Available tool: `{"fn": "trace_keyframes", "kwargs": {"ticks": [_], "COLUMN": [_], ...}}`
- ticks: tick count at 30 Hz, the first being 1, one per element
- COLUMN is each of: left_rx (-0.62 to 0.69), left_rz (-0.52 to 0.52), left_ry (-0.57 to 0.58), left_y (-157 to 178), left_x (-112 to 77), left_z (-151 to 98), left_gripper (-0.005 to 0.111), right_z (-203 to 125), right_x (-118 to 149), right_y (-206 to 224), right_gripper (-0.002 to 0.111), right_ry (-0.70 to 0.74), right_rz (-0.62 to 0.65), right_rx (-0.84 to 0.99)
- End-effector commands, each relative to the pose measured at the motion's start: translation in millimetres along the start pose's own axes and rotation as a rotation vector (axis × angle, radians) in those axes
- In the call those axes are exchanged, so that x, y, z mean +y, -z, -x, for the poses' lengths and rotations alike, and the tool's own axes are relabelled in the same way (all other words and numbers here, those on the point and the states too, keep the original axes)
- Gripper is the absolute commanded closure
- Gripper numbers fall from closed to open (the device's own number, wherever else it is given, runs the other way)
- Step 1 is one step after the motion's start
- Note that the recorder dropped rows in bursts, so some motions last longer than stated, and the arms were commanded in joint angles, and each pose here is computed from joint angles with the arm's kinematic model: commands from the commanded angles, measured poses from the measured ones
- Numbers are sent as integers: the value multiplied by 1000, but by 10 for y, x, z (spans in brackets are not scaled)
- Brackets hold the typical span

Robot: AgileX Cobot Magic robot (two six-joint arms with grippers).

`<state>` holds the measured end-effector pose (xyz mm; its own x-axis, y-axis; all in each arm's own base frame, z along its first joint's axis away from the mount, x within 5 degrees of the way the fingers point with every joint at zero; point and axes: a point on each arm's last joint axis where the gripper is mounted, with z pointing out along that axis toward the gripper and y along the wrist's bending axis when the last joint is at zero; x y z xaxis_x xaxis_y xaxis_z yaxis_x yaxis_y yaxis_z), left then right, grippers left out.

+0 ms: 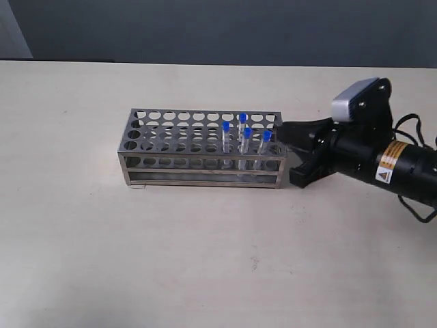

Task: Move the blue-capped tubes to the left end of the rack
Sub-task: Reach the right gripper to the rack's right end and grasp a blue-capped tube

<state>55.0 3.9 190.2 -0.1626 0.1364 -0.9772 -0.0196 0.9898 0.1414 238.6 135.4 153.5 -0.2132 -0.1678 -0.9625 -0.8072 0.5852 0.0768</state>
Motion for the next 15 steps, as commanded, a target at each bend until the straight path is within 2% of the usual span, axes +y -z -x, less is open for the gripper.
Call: {"fn": "trace_keyframes", "kwargs": {"ticks": [1, 3, 10, 15], "left_rx": [-12, -12, -12, -12], "left_rz": [-8, -8, -8, -8], "left_ry": [5, 5, 5, 5], "left_y": [-2, -2, -2, -2], "left_x": [-4, -4, -4, -4], "left_z": [17, 17, 17, 17], "left_gripper": [106, 106, 106, 106], "right_z": [-83, -91, -156, -212], "right_x": [93, 83, -8, -39], "right_y": [-54, -61, -94, -136], "right_gripper": [65, 59, 62, 62], "right_ry": [32, 25, 45, 39], "right_rz": [122, 115, 27, 19], "right_rx": [-53, -60, -57, -45]}}
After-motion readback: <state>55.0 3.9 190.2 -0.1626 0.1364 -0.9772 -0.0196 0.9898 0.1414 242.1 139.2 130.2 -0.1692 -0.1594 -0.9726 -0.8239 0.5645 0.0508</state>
